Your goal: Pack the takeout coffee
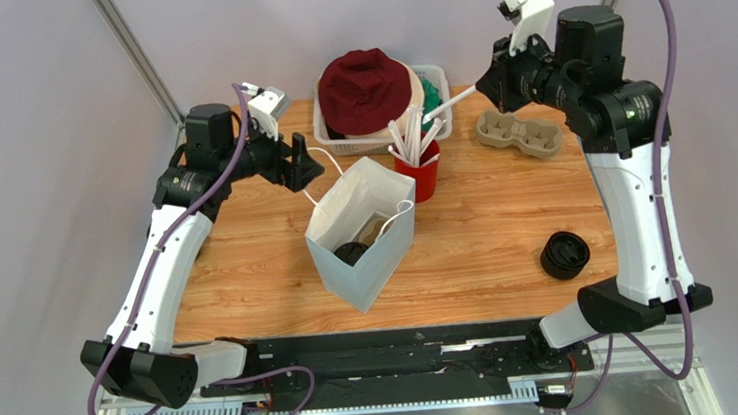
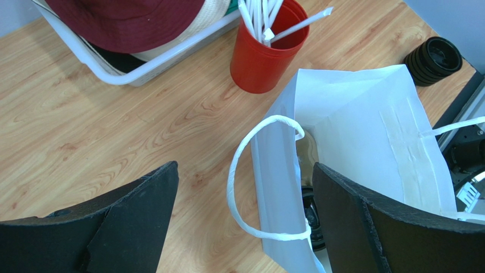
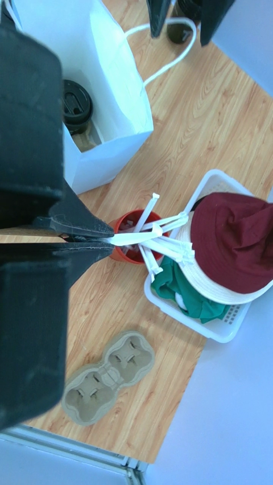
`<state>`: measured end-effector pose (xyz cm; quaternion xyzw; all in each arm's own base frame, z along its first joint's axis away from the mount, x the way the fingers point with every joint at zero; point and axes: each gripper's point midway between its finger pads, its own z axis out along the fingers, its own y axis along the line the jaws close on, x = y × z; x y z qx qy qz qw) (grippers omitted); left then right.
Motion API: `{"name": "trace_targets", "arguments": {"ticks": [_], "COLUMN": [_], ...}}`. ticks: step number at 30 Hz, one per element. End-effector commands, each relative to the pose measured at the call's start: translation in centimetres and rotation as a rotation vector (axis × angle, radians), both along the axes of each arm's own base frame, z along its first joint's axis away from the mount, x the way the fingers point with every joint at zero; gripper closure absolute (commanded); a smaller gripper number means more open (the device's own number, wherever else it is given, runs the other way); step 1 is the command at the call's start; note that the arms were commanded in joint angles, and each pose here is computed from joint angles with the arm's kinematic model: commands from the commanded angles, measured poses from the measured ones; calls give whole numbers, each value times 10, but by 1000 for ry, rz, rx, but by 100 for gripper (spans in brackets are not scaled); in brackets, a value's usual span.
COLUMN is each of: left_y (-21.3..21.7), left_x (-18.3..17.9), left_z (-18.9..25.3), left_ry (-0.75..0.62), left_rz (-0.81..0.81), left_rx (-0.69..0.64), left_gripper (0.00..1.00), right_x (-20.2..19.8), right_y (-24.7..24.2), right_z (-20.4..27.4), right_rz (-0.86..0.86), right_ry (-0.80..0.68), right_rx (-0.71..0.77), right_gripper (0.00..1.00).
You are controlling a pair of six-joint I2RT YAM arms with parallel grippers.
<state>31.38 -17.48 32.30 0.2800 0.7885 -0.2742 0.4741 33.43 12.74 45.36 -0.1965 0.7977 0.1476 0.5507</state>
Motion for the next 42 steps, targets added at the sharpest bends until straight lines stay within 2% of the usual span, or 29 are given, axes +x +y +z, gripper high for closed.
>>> {"name": "trace_targets", "arguments": {"ticks": [1,5,17,28,42], "left_y": [1,1,2,3,3], "left_x": [-1,-2,-4,-5,-5], "left_z": [13,14,12,11,9], "left_ry": [-60,-62,-66,-67,-65], "left_rz": [-14,-13,-10,-11,-11], "left_rx": [-4,-4,0,1,2], "left_gripper": [4,4,4,4,4], "right_x": [-29,-54,-83,-62,-62], "right_y": [17,34,91,124,143], "right_z": [34,42,2,-88,-131], "right_rz": [123,231,476,443,487], "right_ry": [-95,-85,75,226,314], "right_rx": [72,127,129,-61,-125], "right_gripper": [99,99,99,99,91]}}
